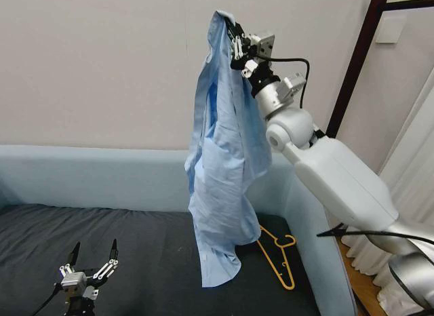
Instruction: Pick up the clothes from the sofa and hang them on the clothes hanger.
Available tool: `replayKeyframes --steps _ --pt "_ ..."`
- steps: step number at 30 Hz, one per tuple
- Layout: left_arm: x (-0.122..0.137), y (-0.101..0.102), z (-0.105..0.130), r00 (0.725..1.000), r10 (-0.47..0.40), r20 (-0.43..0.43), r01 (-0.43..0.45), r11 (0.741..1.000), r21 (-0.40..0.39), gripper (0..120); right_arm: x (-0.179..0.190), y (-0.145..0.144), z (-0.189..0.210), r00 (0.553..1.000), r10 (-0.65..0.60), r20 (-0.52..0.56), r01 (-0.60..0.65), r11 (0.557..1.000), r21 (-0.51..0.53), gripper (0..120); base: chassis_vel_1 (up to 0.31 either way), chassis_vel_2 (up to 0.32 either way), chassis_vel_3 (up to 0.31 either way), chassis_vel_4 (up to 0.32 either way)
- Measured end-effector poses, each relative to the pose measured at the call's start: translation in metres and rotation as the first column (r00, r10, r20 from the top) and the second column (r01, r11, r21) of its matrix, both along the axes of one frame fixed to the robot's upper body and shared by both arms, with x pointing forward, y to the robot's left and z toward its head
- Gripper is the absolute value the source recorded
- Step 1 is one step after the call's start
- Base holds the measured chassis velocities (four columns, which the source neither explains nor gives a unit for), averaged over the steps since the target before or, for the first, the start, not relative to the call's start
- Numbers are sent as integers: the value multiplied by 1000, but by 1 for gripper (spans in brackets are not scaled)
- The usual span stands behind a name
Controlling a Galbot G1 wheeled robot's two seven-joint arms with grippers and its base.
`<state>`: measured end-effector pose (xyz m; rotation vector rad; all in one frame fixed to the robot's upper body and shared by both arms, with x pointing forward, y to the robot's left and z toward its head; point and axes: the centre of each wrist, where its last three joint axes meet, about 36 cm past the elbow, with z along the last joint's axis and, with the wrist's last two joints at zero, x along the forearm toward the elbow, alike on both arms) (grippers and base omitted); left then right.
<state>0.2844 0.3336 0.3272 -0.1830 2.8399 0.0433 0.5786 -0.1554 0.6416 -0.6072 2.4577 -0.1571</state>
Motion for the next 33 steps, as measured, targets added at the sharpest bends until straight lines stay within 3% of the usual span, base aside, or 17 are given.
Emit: replayKeyframes --steps 2,4,5,8,9,13,21,26,29,31,32,33 --pt "2 -1 -1 1000 -4 -1 4 1000 0 100 -23 -24 -74 987 -96 -127 84 992 -93 0 0 0 0 0" --pt "3 -2 -2 1000 -6 -2 6 1000 1 100 -55 -49 -154 943 -204 -261 151 966 -209 0 0 0 0 0" --pt "3 -2 -2 1000 -6 -2 6 1000 1 100 -55 -49 -154 943 -204 -261 151 966 -209 0 0 0 0 0" --pt "7 -5 -3 1000 -15 -4 15 1000 3 100 -109 -83 -255 856 -325 -401 176 914 -365 0 0 0 0 0" --pt "7 -5 -3 1000 -15 -4 15 1000 3 100 -109 -83 -255 856 -325 -401 176 914 -365 0 0 0 0 0" --pt "11 -10 -3 1000 -28 -8 28 1000 6 100 -175 -101 -345 756 -363 -545 93 883 -459 0 0 0 0 0" --pt "14 -12 -3 999 -34 -14 34 999 6 100 -211 -91 -391 651 -393 -650 59 879 -472 0 0 0 0 0" --pt "13 -9 -5 999 -29 -18 29 1000 8 100 -198 -75 -371 686 -272 -675 42 941 -337 0 0 0 0 0" --pt "13 -6 -6 1000 -23 -20 24 1000 7 100 -190 -56 -341 707 -66 -704 -30 992 -123 0 0 0 0 0" --pt "13 -6 -7 1000 -22 -20 22 1000 7 100 -186 -35 -322 701 98 -706 -81 995 57 0 0 0 0 0" --pt "13 -6 -7 1000 -22 -20 22 1000 7 100 -186 -35 -322 701 98 -706 -81 995 57 0 0 0 0 0" --pt "14 -6 -7 1000 -21 -20 22 1000 6 100 -183 -25 -314 697 165 -698 -101 986 132 0 0 0 0 0"
